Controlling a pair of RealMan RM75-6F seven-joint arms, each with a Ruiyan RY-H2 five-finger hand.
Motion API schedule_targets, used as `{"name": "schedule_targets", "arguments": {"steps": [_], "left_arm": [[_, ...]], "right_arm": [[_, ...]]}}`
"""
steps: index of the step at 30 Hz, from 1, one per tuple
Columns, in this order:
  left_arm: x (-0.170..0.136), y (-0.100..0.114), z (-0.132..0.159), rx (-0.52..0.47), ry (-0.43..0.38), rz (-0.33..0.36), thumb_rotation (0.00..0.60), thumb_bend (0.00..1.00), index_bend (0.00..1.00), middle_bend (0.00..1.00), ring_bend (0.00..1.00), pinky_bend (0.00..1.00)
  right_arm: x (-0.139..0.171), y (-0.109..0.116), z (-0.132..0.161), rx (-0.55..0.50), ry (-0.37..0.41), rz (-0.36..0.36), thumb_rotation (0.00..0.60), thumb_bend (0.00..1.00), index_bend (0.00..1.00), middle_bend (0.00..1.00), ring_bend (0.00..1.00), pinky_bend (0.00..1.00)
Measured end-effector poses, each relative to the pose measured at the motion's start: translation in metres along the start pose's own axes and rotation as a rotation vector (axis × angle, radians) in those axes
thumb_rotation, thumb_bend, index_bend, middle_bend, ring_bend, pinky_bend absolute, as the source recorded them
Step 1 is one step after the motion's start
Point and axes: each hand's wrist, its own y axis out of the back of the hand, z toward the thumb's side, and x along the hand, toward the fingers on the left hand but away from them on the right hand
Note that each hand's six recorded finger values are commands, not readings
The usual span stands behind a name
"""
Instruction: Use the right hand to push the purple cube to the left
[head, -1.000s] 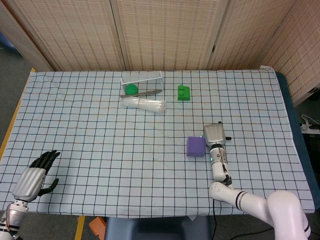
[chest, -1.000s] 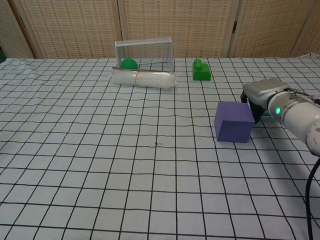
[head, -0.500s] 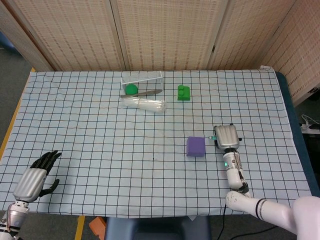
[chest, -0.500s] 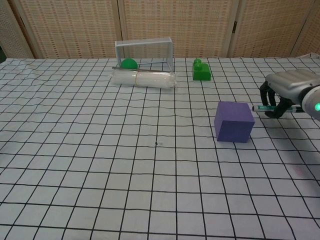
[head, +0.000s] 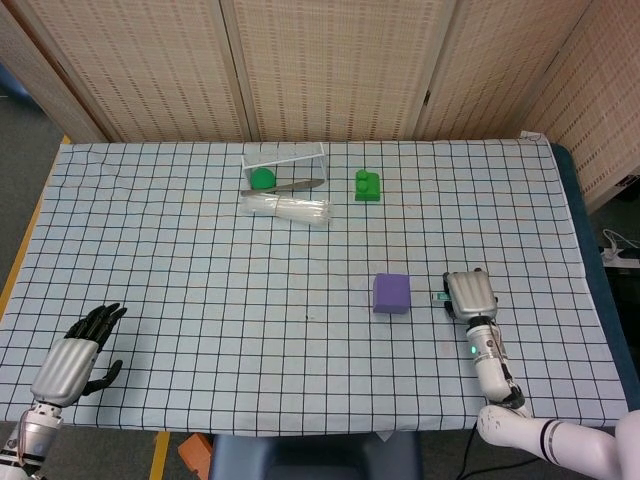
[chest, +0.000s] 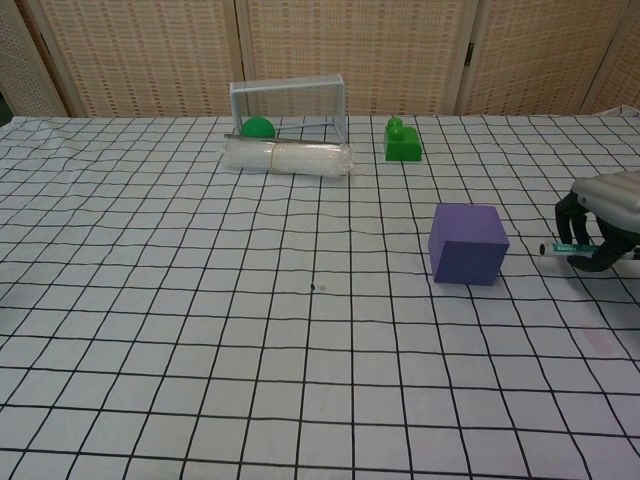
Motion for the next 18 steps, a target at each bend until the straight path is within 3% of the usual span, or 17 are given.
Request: {"name": "schedule_targets", "arguments": {"steps": [11,18], "left_arm": [[0.0,0.003,-0.002,-0.011,0.002,0.006,0.6,0.41,0.0,0.0,0.0,0.18],[-0.001,0.004,-0.004,-0.015,0.003,0.009,0.6,0.41,0.0,0.0,0.0,0.18]], "right_arm": [[-0.016,0.01,0.051,-0.004,0.063,-0.024,0.6,0.42,0.99,0.79,0.57,0.39],[-0.016,0.013,0.063,-0.003,0.079,-0.028,0.6,0.42,0.99,0.79,0.57,0.39]]}}
